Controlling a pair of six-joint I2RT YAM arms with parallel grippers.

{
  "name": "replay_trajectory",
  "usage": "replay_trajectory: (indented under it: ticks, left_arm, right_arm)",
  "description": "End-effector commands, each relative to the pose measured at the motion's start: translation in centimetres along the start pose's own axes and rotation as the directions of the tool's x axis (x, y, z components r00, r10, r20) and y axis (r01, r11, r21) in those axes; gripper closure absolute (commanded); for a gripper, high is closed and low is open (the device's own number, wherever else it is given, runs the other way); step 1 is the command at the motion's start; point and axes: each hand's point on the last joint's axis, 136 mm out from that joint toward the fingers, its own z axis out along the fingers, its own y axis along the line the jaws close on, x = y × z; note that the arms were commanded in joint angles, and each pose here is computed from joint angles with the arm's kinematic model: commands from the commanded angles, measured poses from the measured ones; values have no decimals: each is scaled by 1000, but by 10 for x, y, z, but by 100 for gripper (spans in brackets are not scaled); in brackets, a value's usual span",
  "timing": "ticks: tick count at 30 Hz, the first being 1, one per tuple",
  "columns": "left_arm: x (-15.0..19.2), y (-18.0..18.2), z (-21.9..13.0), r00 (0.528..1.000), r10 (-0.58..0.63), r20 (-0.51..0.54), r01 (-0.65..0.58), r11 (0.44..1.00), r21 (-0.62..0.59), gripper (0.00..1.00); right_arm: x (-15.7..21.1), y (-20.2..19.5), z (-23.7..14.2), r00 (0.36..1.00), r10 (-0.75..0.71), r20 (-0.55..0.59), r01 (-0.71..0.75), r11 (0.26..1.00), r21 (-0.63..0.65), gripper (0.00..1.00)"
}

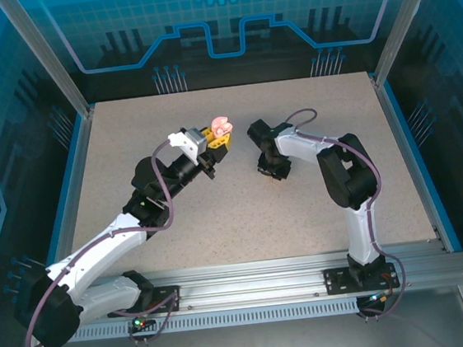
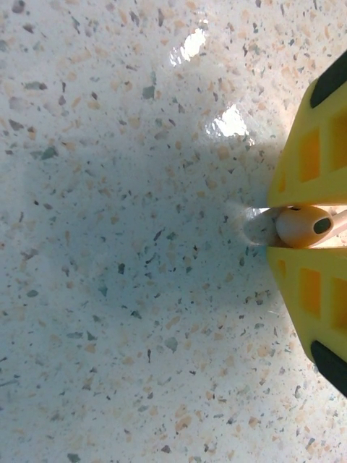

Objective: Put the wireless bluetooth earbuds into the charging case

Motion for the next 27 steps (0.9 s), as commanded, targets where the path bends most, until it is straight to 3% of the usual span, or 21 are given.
replay_trajectory:
  ticks: [1, 15, 27]
  left_arm:
    - [-16, -2, -2, 999, -5, 42, 4, 1000, 5, 100]
    - [-20, 0, 1, 999, -5, 54, 6, 1000, -6, 100]
    - [-28, -5, 10, 997, -29, 70, 27, 999, 38, 100]
  right_arm:
    - [-2, -13, 0, 1000, -11, 15, 11, 1000, 28, 85]
    - [-29, -6, -66, 986, -68, 153, 95, 979, -178, 86]
    - [-59, 23, -191, 918, -137, 372, 300, 855, -423, 86]
